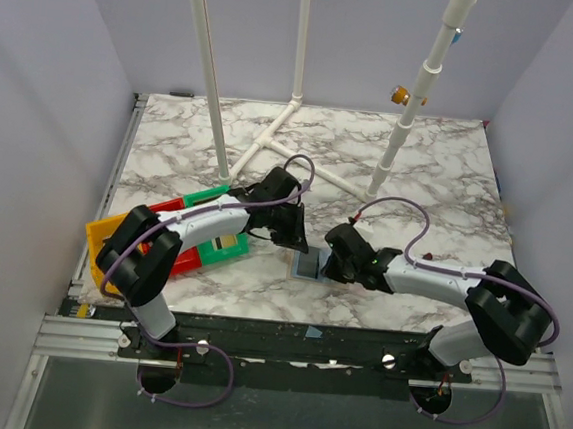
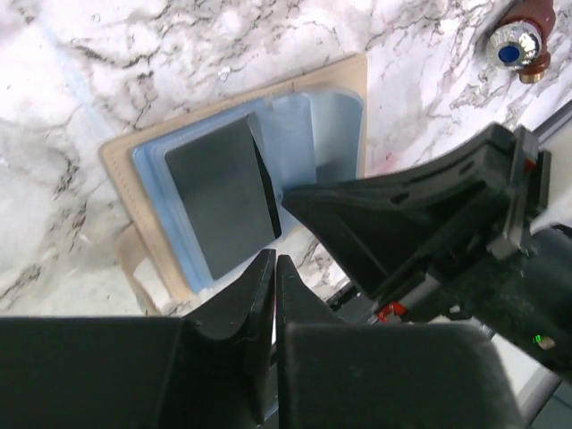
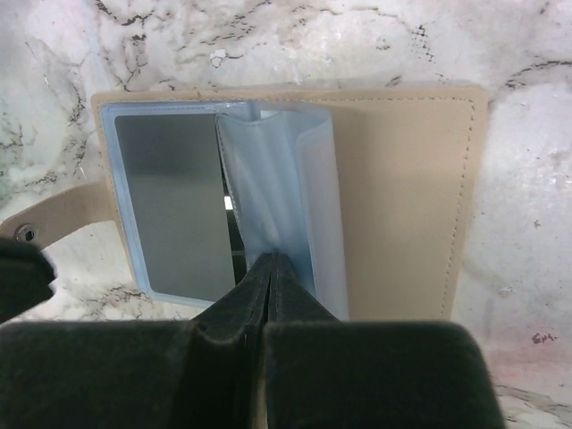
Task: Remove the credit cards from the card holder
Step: Remove the credit card from the card holder.
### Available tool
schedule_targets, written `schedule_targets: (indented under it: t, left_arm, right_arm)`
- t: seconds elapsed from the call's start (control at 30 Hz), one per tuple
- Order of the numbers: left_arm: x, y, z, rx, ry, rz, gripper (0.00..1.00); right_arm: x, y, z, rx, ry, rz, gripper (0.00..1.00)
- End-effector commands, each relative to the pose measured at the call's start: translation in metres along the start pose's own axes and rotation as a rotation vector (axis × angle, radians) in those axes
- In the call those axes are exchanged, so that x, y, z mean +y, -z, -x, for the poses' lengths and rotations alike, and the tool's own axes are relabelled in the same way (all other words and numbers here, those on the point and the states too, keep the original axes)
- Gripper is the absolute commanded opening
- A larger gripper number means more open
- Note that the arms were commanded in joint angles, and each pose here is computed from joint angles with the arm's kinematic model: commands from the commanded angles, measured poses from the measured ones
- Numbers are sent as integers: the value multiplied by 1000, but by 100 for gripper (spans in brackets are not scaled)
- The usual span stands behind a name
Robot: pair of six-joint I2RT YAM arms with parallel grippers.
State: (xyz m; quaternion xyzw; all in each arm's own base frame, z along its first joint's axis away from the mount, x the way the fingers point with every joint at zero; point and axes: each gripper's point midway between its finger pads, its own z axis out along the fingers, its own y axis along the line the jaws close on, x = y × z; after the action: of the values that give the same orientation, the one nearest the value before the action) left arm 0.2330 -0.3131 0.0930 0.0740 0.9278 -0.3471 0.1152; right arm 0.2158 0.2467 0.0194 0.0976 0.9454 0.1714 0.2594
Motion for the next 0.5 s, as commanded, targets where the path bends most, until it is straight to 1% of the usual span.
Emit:
schedule_targets:
  t: [0.0,0.03,0.27,0.47]
  left_arm:
    - [-8,-19,7,15,-3,-14,3]
    - [-7,-22,7,22,0,-9,0]
    - [4,-45,-2,67,11,29,0]
    - [12,-56,-6,82,19,65,0]
  right_arm:
    - [-20,3,-6,4,-4,-53,1]
    - [-19,4,-6,2,-4,-48,1]
    - [-15,9,1,-18,-15,-24,1]
    - [-16,11,1,-24,-21,-20,1]
